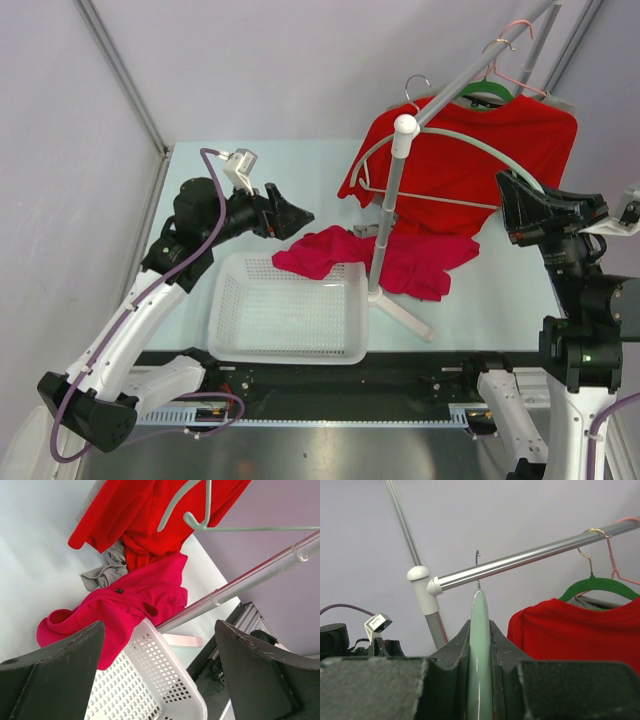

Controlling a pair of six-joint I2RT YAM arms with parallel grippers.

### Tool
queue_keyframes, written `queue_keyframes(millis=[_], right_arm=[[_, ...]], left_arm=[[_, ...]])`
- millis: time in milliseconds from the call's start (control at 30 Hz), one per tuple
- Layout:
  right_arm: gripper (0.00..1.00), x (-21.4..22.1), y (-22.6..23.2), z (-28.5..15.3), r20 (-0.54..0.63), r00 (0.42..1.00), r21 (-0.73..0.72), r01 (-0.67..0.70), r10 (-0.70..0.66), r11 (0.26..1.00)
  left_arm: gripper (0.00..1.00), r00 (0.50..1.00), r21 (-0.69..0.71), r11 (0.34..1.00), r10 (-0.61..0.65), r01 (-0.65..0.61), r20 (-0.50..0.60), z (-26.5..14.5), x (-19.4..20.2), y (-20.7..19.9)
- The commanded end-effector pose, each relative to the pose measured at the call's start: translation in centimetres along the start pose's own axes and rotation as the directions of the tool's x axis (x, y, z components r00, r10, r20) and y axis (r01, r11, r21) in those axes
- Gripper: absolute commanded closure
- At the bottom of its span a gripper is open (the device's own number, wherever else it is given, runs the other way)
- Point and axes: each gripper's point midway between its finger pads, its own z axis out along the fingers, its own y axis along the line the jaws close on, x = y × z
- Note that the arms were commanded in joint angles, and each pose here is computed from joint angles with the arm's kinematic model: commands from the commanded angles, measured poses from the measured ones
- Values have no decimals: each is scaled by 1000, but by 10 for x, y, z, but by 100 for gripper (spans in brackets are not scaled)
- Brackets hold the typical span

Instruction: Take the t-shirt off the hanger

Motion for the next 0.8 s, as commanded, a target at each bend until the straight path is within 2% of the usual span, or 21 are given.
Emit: queue_keyframes(millis=[0,333,600,667,767], right_arm=[[100,-28,9,-15,80,996,30,48,-50,998],[100,-29,11,-36,78,995,71,62,-68,996],[100,0,5,-54,-26,1000,116,15,-13,993],[96,13,3,-61,-70,997,134,-11,20,991],[80,28,-1,-75,-122,992,172,-20,42,985]], left_arm=[[4,1000,50,999,8,-9,30,-2,-7,-12],[4,1000,55,998,9,-11,25,-2,-5,-11],[4,1000,41,999,5,-5,5,-1,-1,-8],[5,1000,40,999,-6,7,-15,2,1,-8],[6,999,43,999,-15,17,-49,5,8,-8]])
